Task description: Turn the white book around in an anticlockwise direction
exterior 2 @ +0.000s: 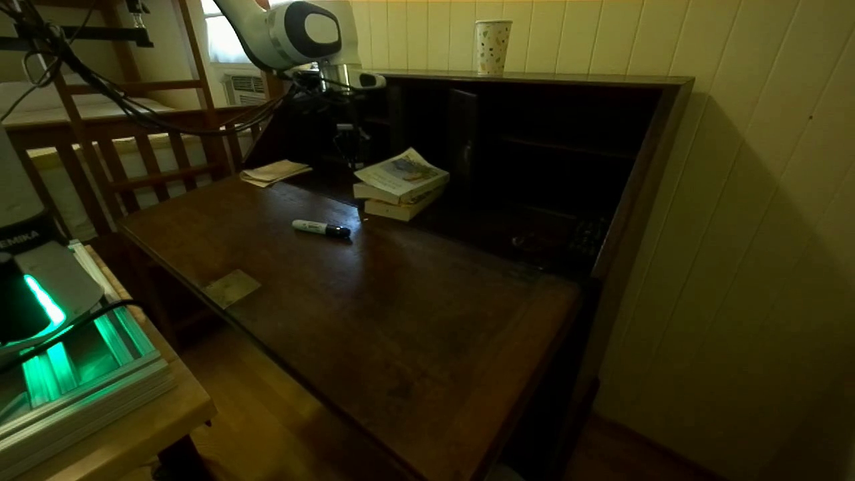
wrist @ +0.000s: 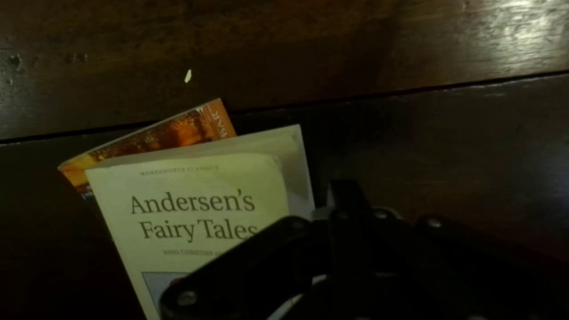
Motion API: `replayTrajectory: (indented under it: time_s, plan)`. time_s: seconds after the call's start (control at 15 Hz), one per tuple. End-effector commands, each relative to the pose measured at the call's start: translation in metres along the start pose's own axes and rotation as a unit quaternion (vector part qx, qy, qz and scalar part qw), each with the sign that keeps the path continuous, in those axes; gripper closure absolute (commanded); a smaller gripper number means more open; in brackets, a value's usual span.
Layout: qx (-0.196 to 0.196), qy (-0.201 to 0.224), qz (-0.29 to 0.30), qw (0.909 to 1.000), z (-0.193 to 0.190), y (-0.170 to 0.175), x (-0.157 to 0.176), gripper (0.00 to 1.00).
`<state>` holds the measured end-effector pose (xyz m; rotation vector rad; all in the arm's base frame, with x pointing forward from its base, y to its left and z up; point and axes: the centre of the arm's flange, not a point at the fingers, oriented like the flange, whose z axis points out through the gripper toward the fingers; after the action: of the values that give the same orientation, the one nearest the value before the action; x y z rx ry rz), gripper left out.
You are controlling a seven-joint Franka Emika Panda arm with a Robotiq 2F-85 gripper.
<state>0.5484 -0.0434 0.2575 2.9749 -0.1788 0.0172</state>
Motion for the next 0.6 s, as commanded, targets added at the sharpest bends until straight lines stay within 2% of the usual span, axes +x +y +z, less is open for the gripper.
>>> replayTrajectory:
  time_s: [0.0, 0.47, 0.53]
  plan:
    - [0.018, 0.002, 0.005, 0.9998, -0.037, 0.005, -0.008, 1.0]
    - [0.019, 0.027, 0.027, 0.9991, -0.08, 0.034, -0.015, 1.0]
    - [0.018, 0.034, 0.031, 0.9988, -0.085, 0.039, -0.016, 0.91]
